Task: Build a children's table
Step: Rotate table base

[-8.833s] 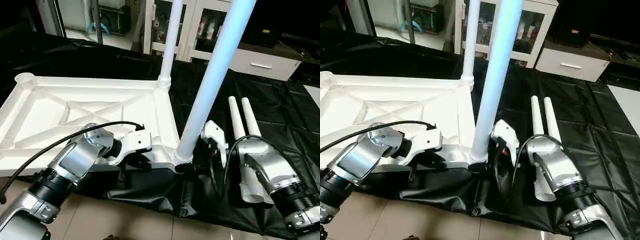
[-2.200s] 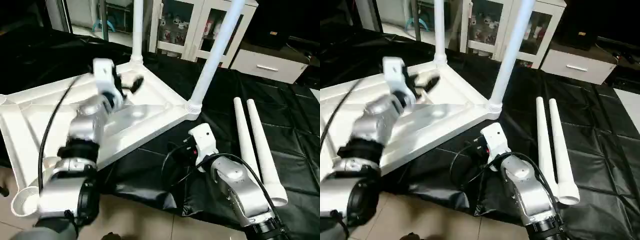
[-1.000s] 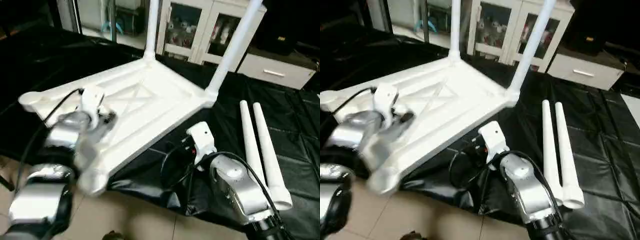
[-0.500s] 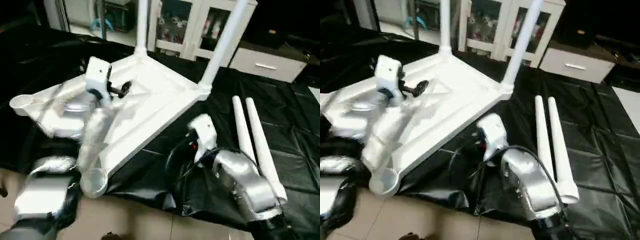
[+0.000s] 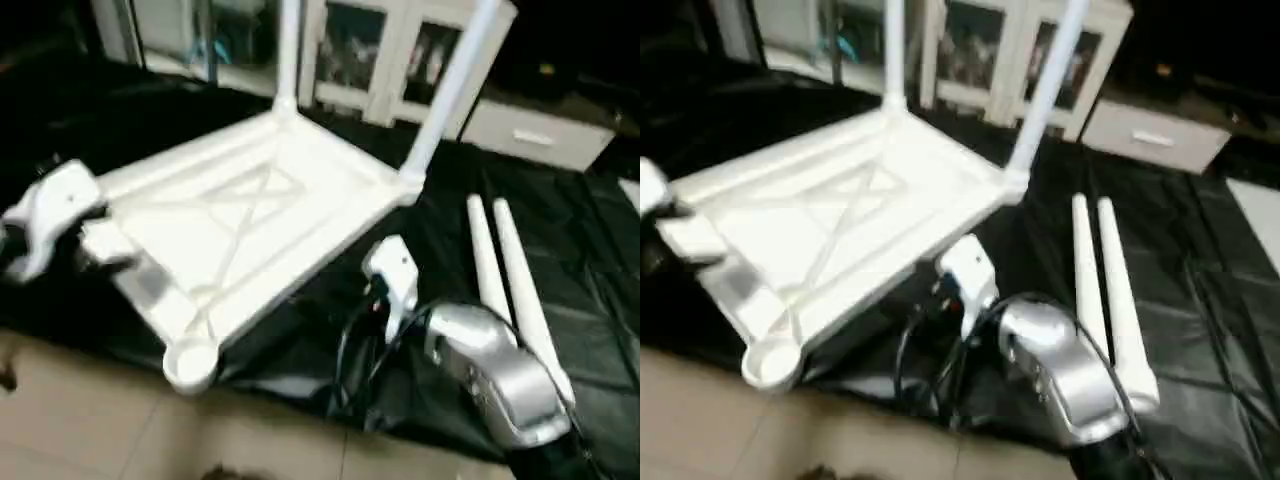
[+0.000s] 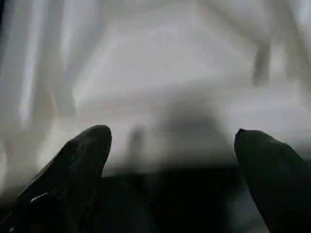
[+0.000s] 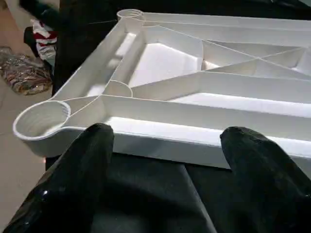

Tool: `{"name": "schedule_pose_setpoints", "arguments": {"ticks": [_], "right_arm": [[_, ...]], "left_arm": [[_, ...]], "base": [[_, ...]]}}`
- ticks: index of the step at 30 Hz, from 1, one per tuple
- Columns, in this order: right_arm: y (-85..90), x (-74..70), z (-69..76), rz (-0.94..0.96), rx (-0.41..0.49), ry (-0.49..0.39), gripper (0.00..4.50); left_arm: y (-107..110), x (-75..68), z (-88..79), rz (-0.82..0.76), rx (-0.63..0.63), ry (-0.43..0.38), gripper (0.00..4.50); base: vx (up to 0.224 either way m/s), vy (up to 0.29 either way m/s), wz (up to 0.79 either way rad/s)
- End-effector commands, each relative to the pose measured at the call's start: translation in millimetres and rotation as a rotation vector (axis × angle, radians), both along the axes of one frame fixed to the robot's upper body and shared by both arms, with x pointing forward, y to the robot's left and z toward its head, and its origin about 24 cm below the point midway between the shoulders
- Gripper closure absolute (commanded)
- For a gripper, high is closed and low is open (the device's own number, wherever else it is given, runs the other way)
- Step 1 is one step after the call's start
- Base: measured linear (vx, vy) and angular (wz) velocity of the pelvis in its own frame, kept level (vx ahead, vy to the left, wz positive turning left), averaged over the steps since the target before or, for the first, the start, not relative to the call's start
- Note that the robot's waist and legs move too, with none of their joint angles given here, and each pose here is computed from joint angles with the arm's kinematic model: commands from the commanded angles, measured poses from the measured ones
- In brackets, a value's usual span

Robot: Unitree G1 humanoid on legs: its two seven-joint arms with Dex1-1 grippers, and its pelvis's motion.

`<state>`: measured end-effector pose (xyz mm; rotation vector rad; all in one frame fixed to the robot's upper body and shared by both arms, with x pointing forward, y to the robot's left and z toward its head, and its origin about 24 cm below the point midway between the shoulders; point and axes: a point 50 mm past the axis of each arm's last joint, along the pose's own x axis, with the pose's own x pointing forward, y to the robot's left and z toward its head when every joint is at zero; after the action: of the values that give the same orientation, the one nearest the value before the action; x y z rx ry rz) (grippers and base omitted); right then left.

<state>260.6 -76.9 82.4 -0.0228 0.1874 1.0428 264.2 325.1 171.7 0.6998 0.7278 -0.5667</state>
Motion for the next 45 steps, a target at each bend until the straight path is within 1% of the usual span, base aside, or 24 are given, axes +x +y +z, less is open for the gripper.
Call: {"name": "schedule_pose_setpoints", "arguments": {"ticks": [1,3,5,7,9,11,13,14,15,18,19,22,26,28,29,31,32,33,36,39,42,43,44,45], "right_arm": [[-6.7,2.9,2.5,-0.011,-0.009,0.000,0.62],[-6.8,3.0,2.4,-0.010,-0.011,-0.001,0.62],[-5.8,2.2,1.3,-0.004,-0.013,0.000,0.62],[-4.6,1.6,0.6,0.004,-0.017,-0.001,0.62],[-4.5,1.8,0.7,0.006,-0.018,-0.002,0.62],[-4.6,1.9,0.8,0.006,-0.019,-0.002,0.62],[-4.7,1.9,0.9,0.005,-0.019,-0.002,0.62],[-4.7,1.6,0.8,0.004,-0.021,-0.004,0.62],[-4.7,1.6,0.8,0.004,-0.021,-0.004,0.62],[-5.3,1.6,0.8,-0.002,-0.022,-0.006,0.62],[-5.7,1.7,1.0,-0.009,-0.021,-0.007,0.62],[-6.3,1.8,0.6,-0.015,-0.023,-0.008,0.62],[-9.2,5.1,0.9,-0.054,-0.029,-0.019,0.62],[-12.5,10.3,2.3,-0.104,-0.032,-0.034,0.62],[-18.4,18.8,5.5,-0.190,-0.025,-0.061,0.62],[-23.4,24.3,7.5,-0.252,-0.023,-0.078,0.62],[-23.4,24.3,7.5,-0.252,-0.023,-0.078,0.62],[-28.0,28.6,9.8,-0.298,-0.012,-0.086,0.62],[-35.7,33.6,15.4,-0.349,0.010,-0.100,0.62],[-38.3,34.5,17.1,-0.357,0.013,-0.106,0.62],[-46.0,34.8,18.8,-0.369,0.018,-0.118,0.62],[-47.0,34.8,19.0,-0.372,0.020,-0.119,0.62],[-48.3,35.0,19.5,-0.380,0.026,-0.118,0.62],[-51.9,35.7,20.8,-0.404,0.036,-0.119,0.62]], "left_arm": [[8,-8.5,7.1,0.065,0.081,0.032,0.00],[11,-10.9,7.1,0.080,0.097,0.045,0.00],[11,-17.1,-1.6,0.077,0.092,0.109,0.00],[4,-20.7,-15.6,0.046,0.075,0.172,0.00],[-6,-21.1,-27.0,0.016,0.040,0.204,0.00],[-10,-21.5,-29.9,0.011,0.033,0.212,0.00],[-17,-20.7,-36.1,-0.010,0.003,0.226,0.00],[-31,-18.8,-46.4,-0.052,-0.052,0.250,0.00],[-31,-18.8,-46.4,-0.052,-0.052,0.250,0.00],[-51,-12.6,-52.9,-0.099,-0.127,0.230,0.00],[-63,-8.0,-53.1,-0.127,-0.175,0.215,0.00],[-72,-4.6,-54.8,-0.150,-0.206,0.214,0.00],[-91,0.7,-67.7,-0.194,-0.251,0.242,0.00],[-103,5.1,-73.6,-0.207,-0.285,0.243,0.00],[-116,12.0,-80.6,-0.214,-0.300,0.222,0.00],[-123,16.6,-84.8,-0.208,-0.301,0.208,0.00],[-123,16.6,-84.8,-0.208,-0.301,0.208,0.00],[-131,20.5,-88.8,-0.216,-0.308,0.191,0.00],[-141,30.3,-93.3,-0.209,-0.300,0.147,0.00],[-144,32.9,-93.2,-0.217,-0.295,0.136,0.00],[-151,29.6,-73.2,-0.345,-0.332,0.076,0.00],[-152,28.7,-70.1,-0.359,-0.345,0.069,0.00],[-154,27.6,-66.0,-0.371,-0.371,0.061,0.00],[-158,24.3,-56.0,-0.402,-0.422,0.044,0.00]], "base": [[0.000,0.000,0.00],[0.000,0.000,0.00],[0.000,0.000,0.00],[0.000,0.000,0.00],[0.000,0.000,0.00],[0.000,0.000,0.00],[0.000,0.000,0.00],[0.000,0.000,0.00],[0.000,0.000,0.00],[0.000,0.000,0.00],[0.000,0.000,0.00],[0.000,0.000,0.00],[0.000,0.000,0.00],[0.000,0.000,0.00],[0.000,0.000,0.00],[0.000,0.000,0.00],[0.000,0.000,0.00],[0.000,0.000,0.00],[0.000,0.000,0.00],[0.000,0.000,0.00],[0.000,0.000,0.00],[0.000,0.000,0.00],[0.000,0.000,0.00],[0.000,0.000,0.00]]}}
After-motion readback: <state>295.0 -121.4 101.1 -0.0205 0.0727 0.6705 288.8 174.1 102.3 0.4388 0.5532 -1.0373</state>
